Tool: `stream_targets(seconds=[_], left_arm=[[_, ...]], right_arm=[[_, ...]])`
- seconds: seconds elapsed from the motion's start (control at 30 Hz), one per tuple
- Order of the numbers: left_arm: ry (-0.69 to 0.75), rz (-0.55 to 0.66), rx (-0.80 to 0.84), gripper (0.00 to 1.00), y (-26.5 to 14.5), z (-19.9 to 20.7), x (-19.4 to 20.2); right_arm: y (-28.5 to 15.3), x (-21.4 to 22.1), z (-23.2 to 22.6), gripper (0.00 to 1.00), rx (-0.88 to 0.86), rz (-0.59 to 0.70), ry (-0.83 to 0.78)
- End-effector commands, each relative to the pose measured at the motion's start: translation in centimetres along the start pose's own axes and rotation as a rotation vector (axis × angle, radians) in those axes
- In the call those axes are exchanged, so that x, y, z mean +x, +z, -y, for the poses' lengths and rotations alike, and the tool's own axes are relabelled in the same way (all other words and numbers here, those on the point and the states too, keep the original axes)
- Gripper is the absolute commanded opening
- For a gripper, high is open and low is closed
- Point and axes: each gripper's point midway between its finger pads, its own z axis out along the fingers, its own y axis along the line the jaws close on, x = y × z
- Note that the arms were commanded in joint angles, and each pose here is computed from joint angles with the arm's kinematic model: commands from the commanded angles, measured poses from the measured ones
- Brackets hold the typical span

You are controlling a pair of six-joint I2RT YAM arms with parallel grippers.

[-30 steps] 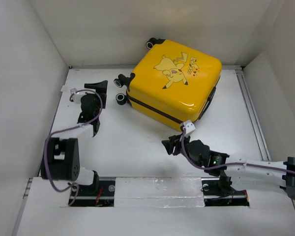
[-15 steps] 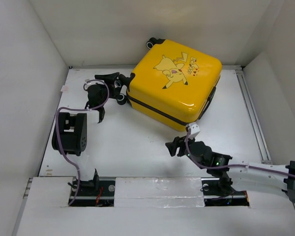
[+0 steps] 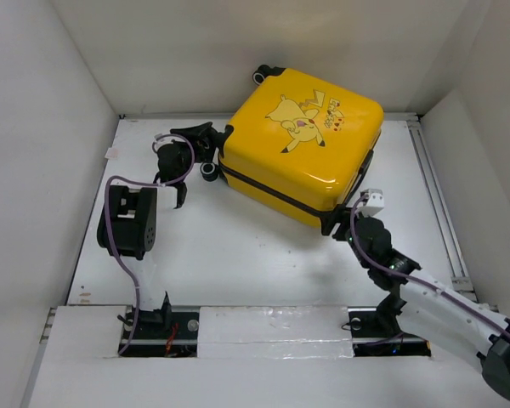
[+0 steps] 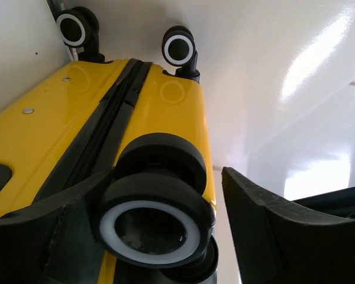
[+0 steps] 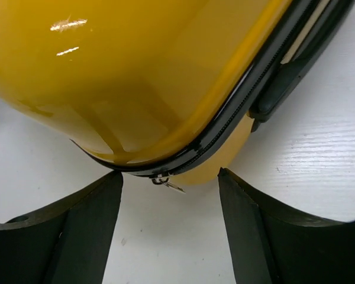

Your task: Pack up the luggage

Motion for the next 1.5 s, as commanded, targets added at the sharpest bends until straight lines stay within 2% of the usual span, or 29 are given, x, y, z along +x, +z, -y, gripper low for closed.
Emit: stream_targets(seconds=[0.0,0.23,0.27,0.37,0.43,0.5,0.6,0.7,0.8,0.87,0.97,1.13,1.17,1.23,1.47], left_arm=[[0.017,-0.024,0.146,0.64,0.3,4.5,0.7],[0.012,-0.031,0.18,0.45,0.4,5.2,0.8],[0.021,-0.03,0.18,0.39,0.4,5.2,0.8],[0.035,-0.029,0.18,0.3,0.4,5.1,0.8],[0.045,-0.027,0.176,0.19,0.3,5.2,0.9],[0.054,-0.026,0.175,0.13,0.5,5.3,0.8],[0.063,-0.025,0.175,0.01,0.5,5.3,0.8],[0.084,-0.022,0.165,0.0,0.5,5.2,0.8],[0.087,-0.024,0.178,0.0,0.4,5.5,0.9],[0.085,-0.023,0.169,0.0,0.3,5.1,0.9],[0.094,-0.022,0.169,0.0,0.2,5.3,0.9],[0.127,-0.01,0.18,0.0,-0.1,5.8,0.9],[0.127,-0.01,0.18,0.0,-0.1,5.8,0.9],[0.141,-0.02,0.185,0.0,-0.5,5.8,1.2],[0.211,-0.046,0.193,0.0,-2.1,5.0,3.1]], right_arm=[[0.7,-3.1,-0.2,0.71,-0.031,0.036,-0.017],[1.6,-3.8,-1.6,0.61,-0.155,0.025,-0.049],[1.6,-3.4,-1.5,0.61,-0.151,0.016,-0.042],[1.5,-2.1,-1.0,0.61,-0.15,0.011,-0.046],[1.4,-2.8,-1.0,0.57,-0.152,0.047,-0.037],[1.5,-2.4,-0.5,0.47,-0.139,0.06,-0.034],[1.5,-2.7,-1.4,0.47,-0.178,0.061,-0.045],[1.5,-2.4,-1.4,0.53,-0.189,0.06,-0.045],[1.7,-2.5,-1.2,0.51,-0.184,0.079,-0.064],[2.1,-3.3,-1.7,0.39,-0.186,0.085,-0.071],[2.4,-3.2,-2.2,0.35,-0.201,0.07,-0.075],[2.8,-3.7,-2.6,0.11,-0.209,0.087,-0.061],[2.8,-3.2,-2.4,0.0,-0.209,0.083,-0.051],[2.6,-4.0,-2.8,0.0,-0.225,0.117,-0.032],[1.0,-0.3,-5.9,0.0,-0.275,0.058,-0.071]])
